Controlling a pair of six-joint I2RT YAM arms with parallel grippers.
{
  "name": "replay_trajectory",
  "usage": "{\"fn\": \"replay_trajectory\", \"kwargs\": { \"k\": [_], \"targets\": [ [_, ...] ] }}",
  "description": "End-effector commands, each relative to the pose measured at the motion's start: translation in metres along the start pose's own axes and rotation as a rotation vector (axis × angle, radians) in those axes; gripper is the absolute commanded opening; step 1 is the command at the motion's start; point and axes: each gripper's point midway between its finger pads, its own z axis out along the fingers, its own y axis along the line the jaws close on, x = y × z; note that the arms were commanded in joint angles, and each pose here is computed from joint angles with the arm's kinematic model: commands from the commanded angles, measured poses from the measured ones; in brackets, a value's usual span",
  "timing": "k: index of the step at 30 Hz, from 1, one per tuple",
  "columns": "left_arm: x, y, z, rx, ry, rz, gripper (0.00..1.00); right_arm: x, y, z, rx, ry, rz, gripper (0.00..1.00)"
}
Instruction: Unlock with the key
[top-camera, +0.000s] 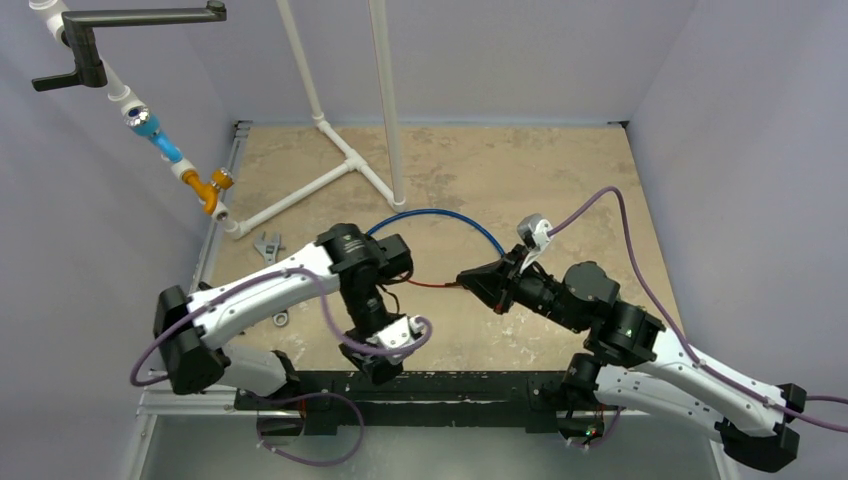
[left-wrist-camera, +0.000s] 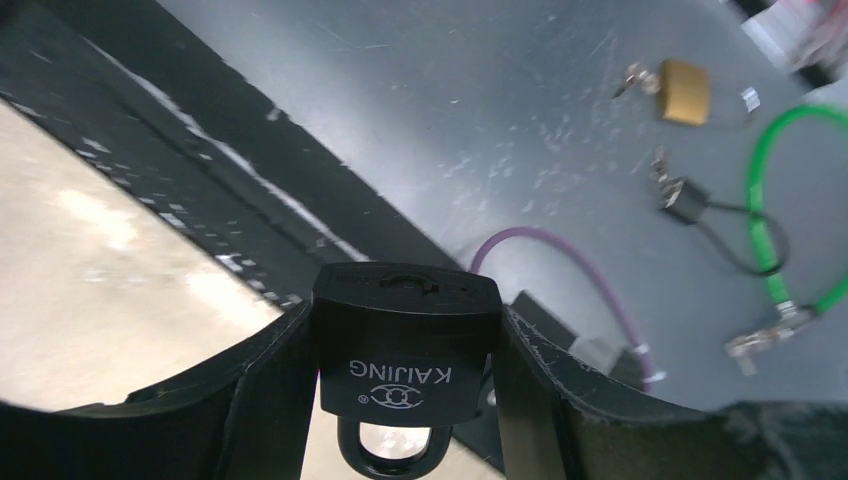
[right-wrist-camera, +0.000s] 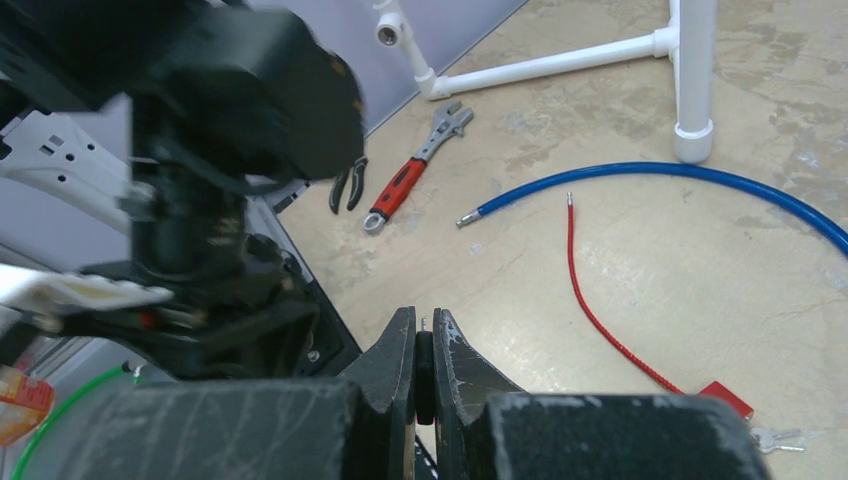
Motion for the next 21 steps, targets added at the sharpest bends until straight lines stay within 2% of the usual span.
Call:
{"fn": "replay_trajectory", "kwargs": {
  "k": [1,10,15,21],
  "targets": [
    [-0.017,-0.035,0.014,0.251,-0.132,-0.447,0.0,-0.024,0.003,-0.008,-0.003,-0.07,-0.032,0.0],
    [-0.034,-0.02,0.014,0.281,-0.197,-0.622,0.0,-0.022,-0.003,-0.023,0.013,-0.094,-0.03,0.0],
    [-0.041,-0.024,0.011,0.251,-0.227,-0.513,0.0,-0.021,-0.004,-0.027,0.012,-0.09,-0.036,0.0],
    [-0.043,-0.023,0.008,0.233,-0.202,-0.427,0.0,-0.022,-0.005,-0.031,0.016,-0.1,-0.033,0.0]
  ]
}}
